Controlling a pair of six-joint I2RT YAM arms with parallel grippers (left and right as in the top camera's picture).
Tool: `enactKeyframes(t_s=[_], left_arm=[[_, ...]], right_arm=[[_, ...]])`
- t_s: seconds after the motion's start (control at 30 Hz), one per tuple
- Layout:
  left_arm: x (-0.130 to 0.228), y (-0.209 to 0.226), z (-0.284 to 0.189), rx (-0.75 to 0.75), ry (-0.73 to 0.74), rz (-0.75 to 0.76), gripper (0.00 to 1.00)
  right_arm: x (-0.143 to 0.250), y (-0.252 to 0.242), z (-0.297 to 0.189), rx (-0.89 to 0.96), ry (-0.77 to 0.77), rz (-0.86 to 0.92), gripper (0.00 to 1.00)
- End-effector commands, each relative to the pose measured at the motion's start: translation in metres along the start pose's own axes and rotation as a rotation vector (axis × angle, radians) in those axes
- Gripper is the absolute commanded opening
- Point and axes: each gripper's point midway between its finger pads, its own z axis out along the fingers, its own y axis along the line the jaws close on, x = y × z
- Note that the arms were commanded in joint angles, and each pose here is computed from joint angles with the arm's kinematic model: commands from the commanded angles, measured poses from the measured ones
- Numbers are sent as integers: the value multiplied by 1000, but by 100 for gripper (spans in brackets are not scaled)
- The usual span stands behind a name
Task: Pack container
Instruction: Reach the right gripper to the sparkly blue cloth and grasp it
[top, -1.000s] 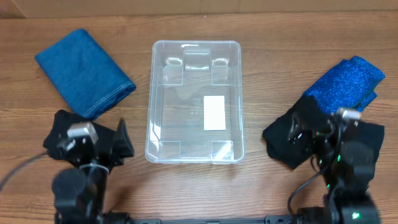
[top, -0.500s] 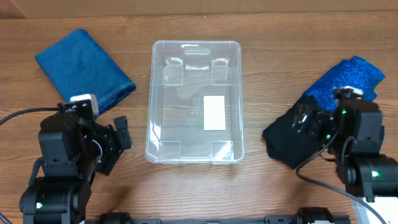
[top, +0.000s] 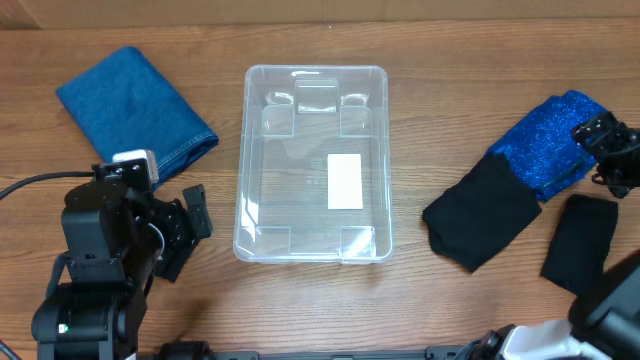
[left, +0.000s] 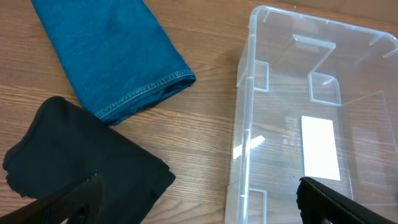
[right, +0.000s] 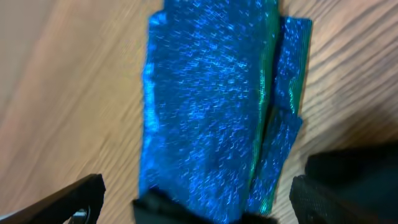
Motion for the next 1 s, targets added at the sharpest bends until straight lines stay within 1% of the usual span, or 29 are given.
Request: enactKeyframes(t_s=[0.0, 0.07, 0.2, 0.4, 0.6, 0.7, 0.77, 0.83, 0.87, 0.97], left_arm=[[-6, -3, -3, 13, -9, -7, 100], [-5, -3, 0, 10, 5, -8, 100], [-2, -2, 10, 4, 39, -9, 100], [-2, -2, 15, 0, 56, -10, 100], [-2, -2, 15, 1, 53, -10, 100], [-2, -2, 15, 1, 53, -10, 100], [-2, -2, 15, 1, 53, -10, 100], [-2, -2, 15, 1, 53, -10, 100], [-2, -2, 15, 1, 53, -10, 100], [-2, -2, 15, 1, 53, -10, 100]], right_arm=[[-1, -14, 27, 17, 40, 17, 100], [2, -20, 38, 26, 56, 23, 100], [1, -41, 39, 141, 44, 26, 100], [13, -49, 51, 146, 54, 31, 100], [26, -46, 80, 61, 108, 47, 100], [41, -58, 102, 78, 166, 71, 100], [49, -56, 114, 36, 200, 83, 100], [53, -44, 120, -48, 226, 93, 100], [53, -42, 120, -60, 225, 93, 96], [52, -37, 120, -84, 226, 96, 70]])
